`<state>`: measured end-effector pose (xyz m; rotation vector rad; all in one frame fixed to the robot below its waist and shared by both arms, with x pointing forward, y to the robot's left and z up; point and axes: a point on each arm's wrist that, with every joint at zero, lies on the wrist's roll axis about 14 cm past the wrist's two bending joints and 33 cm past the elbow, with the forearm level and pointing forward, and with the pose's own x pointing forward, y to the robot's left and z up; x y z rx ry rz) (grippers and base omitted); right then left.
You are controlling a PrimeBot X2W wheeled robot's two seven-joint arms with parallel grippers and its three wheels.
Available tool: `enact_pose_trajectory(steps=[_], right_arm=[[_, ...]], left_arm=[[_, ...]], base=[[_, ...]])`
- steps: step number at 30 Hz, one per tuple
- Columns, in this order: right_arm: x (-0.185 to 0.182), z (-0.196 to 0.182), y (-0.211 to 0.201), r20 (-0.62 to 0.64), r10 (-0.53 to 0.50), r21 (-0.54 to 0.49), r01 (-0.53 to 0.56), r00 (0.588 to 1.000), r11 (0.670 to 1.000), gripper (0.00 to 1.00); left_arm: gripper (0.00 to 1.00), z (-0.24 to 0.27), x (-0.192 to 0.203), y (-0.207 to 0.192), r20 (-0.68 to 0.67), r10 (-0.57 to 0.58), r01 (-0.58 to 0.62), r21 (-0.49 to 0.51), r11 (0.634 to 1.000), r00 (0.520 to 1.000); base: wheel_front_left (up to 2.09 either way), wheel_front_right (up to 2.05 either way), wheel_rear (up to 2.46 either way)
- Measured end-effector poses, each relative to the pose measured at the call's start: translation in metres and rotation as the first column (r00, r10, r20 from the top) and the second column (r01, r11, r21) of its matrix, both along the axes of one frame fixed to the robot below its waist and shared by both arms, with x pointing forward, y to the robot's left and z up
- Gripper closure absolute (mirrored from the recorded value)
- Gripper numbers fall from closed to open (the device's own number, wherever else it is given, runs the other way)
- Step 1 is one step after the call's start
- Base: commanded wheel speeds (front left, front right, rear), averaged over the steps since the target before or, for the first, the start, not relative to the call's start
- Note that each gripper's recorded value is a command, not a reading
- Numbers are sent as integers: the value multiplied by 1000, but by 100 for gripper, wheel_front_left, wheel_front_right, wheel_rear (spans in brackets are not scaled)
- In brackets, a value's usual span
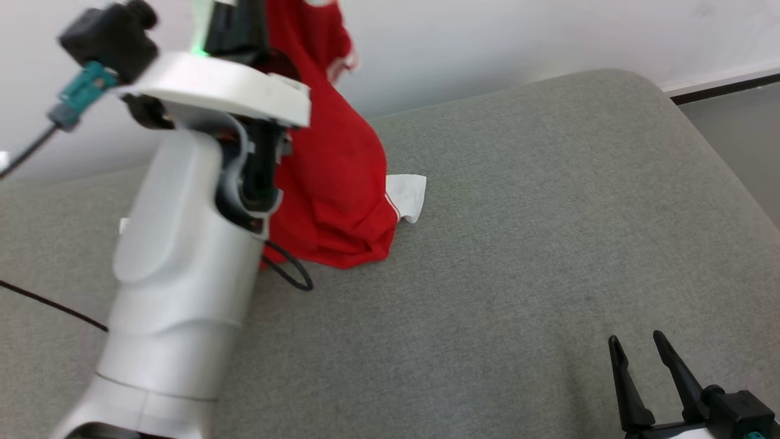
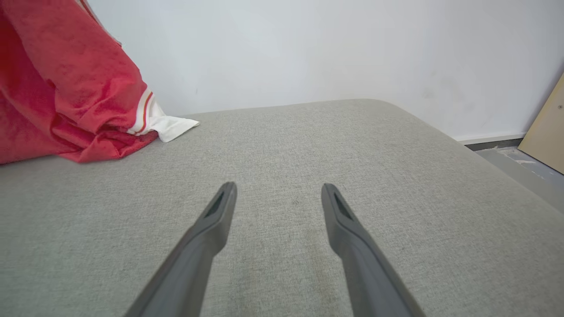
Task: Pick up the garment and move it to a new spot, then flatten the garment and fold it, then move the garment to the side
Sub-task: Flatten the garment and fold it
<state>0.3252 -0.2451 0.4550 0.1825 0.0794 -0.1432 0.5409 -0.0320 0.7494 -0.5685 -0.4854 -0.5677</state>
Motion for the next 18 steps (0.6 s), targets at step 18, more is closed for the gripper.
enact_pose_trajectory(steps=[18], right_arm=[[-1, -4, 2, -13, -15, 18, 15, 1000, 1000, 0]], left_arm=[[100, -160, -118, -135, -447, -410, 466, 19, 884, 795]], base=[[0, 0, 0]])
